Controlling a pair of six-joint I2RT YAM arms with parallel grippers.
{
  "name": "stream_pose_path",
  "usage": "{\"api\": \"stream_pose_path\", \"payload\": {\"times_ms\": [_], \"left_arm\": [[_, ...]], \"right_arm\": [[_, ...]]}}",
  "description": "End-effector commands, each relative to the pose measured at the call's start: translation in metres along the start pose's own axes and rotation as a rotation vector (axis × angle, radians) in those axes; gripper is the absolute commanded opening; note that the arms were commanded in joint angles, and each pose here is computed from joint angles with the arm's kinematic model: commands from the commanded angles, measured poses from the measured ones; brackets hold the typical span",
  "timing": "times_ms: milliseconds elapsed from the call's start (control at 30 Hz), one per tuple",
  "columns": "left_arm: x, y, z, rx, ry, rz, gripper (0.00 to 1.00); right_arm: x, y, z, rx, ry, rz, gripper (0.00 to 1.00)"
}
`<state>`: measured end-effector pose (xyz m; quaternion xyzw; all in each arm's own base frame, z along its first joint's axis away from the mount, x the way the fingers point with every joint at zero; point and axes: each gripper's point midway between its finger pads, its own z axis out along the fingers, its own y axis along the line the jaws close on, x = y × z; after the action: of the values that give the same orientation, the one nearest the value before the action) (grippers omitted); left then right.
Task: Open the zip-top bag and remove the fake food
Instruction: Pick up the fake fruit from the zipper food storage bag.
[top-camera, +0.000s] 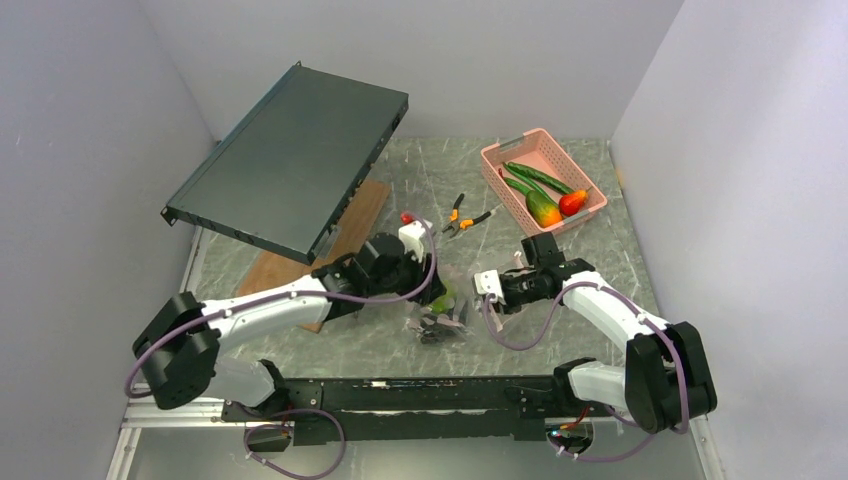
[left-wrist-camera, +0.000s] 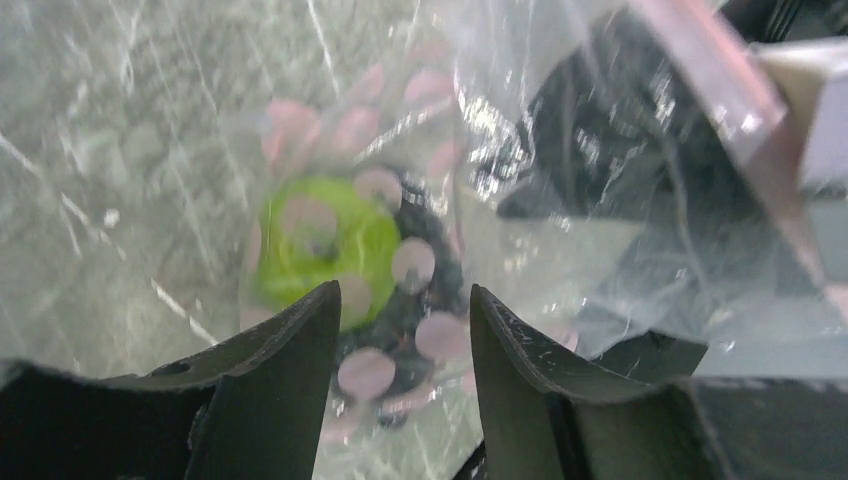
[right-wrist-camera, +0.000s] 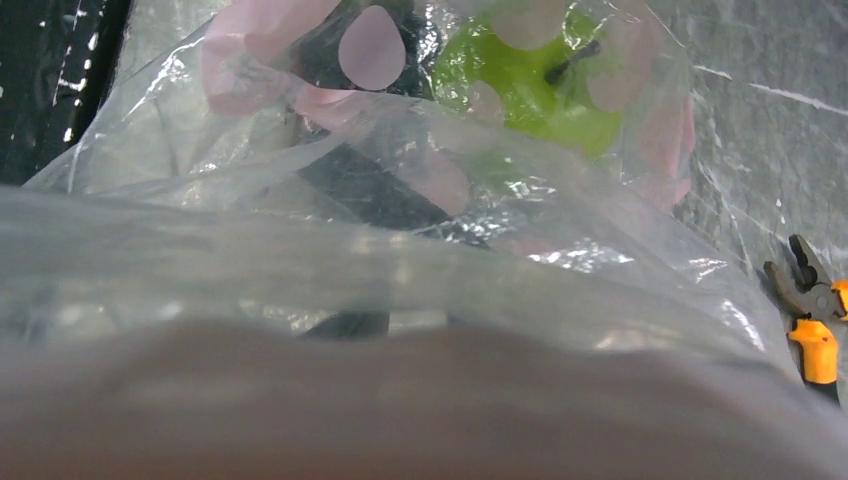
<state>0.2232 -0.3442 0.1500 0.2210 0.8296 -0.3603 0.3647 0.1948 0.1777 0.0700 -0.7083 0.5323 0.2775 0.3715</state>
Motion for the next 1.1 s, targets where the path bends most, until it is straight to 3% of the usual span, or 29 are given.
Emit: {"api": "stream_pose_path", "payload": {"times_ms": [0,100,433,700,767,933,1000,1067], "left_arm": [[0.034,0.019,-0.018,-0.116,0.03,-0.046,0.55],[0.054,0.034,-0.022,-0.165,0.035,-0.102,0.58],[0.071,0.015,-0.004,-0.01,0.051,-0.15,0.58],[0.082,0.014,0.009,0.004,0.107,-0.15,0.43],[0.081,0.013,0.011,0.008,0.11,-0.15,0.37],[0.076,0.01,0.011,0.043,0.086,-0.164,0.19],[0.078,0.014,0.008,0.048,0.076,-0.192,0.08],[0.079,0.019,0.006,0.045,0.063,-0.21,0.06]], "right_arm": [[-0.014,0.007,0.003,-0.041,-0.057,-0.113,0.33],[-0.013,0.01,0.007,-0.057,-0.043,-0.145,0.39],[-0.011,0.022,0.022,-0.123,0.002,-0.236,0.56],[-0.014,0.024,0.029,-0.136,0.008,-0.25,0.56],[-0.014,0.024,0.03,-0.139,0.015,-0.248,0.52],[-0.012,0.023,0.032,-0.144,0.035,-0.234,0.27],[-0.011,0.022,0.031,-0.14,0.047,-0.225,0.22],[-0.006,0.022,0.031,-0.133,0.071,-0.216,0.22]]}}
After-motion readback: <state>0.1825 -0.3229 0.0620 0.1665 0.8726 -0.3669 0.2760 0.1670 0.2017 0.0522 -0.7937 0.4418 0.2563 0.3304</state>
